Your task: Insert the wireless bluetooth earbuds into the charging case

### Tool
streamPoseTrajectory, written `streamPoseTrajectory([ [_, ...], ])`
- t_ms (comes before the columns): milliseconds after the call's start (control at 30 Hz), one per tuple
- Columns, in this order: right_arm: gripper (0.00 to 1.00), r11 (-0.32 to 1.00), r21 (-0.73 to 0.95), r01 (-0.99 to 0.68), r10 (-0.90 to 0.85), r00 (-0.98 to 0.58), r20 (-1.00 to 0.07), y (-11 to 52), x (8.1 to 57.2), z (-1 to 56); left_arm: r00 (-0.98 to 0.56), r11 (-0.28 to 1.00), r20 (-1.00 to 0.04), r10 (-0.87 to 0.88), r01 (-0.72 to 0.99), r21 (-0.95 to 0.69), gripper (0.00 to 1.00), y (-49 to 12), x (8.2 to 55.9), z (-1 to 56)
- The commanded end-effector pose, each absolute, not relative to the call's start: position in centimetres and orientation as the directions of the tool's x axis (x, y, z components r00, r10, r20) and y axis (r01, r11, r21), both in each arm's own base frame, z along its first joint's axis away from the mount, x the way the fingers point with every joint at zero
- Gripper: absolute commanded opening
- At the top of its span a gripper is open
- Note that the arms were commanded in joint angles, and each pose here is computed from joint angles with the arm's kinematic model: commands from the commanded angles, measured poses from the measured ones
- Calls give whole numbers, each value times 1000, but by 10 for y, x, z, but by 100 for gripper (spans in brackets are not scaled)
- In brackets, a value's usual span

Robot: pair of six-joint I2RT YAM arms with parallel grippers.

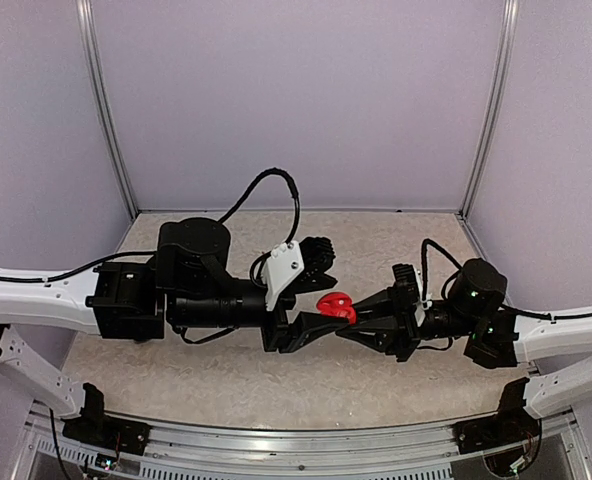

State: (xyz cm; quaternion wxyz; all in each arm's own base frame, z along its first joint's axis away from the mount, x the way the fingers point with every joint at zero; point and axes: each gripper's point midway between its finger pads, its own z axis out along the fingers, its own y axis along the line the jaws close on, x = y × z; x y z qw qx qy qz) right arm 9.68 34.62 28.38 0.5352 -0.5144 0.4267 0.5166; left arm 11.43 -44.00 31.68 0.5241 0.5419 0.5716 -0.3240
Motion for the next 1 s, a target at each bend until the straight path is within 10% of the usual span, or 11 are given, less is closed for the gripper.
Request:
streamPoseTrajectory([
  [0, 0, -83, -142, -986, 150, 129, -980, 347, 93, 299, 110, 269, -963, 248, 947, 178, 62, -441, 133, 324],
  [700, 0, -66, -160, -985, 168, 147, -975, 345, 94, 305, 28, 312, -961, 276, 943, 117, 57, -441, 151, 302],
  [967, 0, -22, -140, -990, 171, 134, -976, 341, 101, 305, 61, 222, -965, 256, 968, 120, 71, -443, 132, 306],
])
